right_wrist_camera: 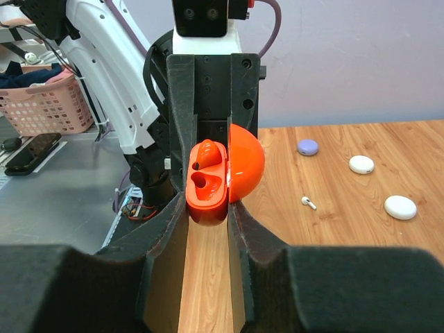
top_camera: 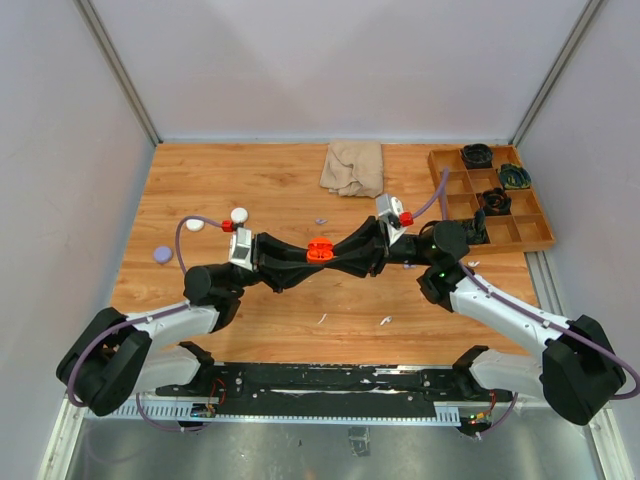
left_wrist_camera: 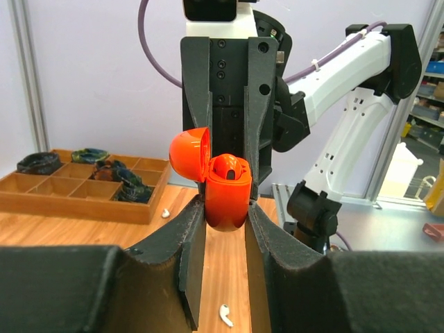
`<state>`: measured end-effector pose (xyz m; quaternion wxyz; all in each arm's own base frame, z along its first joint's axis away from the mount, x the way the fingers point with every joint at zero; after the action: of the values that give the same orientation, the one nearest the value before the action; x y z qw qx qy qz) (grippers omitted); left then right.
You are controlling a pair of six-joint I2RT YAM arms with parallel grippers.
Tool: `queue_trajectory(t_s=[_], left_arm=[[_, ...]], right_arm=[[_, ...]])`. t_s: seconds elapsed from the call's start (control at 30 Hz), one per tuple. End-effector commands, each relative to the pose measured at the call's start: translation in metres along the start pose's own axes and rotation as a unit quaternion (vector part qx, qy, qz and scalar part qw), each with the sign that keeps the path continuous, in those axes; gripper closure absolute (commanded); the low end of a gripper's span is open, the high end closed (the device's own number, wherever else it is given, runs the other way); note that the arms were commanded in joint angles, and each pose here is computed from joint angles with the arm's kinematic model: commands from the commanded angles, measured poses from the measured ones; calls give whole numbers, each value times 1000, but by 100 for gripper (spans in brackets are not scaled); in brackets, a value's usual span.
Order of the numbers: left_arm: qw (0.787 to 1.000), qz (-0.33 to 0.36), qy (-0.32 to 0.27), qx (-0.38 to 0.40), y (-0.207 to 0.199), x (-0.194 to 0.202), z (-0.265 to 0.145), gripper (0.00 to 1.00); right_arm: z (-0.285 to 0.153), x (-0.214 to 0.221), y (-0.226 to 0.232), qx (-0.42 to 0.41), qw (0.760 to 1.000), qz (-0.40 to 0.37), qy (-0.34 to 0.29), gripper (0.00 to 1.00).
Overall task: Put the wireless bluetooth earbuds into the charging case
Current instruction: Adjust the charging case.
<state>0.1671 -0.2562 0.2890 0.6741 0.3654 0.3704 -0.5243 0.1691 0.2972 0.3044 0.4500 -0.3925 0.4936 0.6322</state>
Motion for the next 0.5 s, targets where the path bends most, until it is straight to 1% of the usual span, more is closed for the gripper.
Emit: queue_trajectory(t_s=[0.0, 0.3, 0.47], left_arm=[[993, 76, -78, 37, -13, -41, -2, 68], [995, 63, -78, 20, -9, -42, -6, 66], [995, 55, -79, 18, -7, -43, -4, 61]], right_arm=[[-5, -17, 8, -8, 1000, -24, -15, 99], [-7, -15, 4, 5, 999, -30, -11, 99], [-7, -12, 2, 7, 1000, -28, -3, 99]])
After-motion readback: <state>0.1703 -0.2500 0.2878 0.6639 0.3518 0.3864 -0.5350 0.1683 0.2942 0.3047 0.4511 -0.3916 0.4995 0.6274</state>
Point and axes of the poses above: each gripper's point midway between its finger pads, its own z axis out along the fingers, its own y axis along the line the jaws close on, x = y × z, the point moved 2 cm from there along -z, back along the fingers, and after that the axes turned 12 degrees about z, right-handed, at the moved point
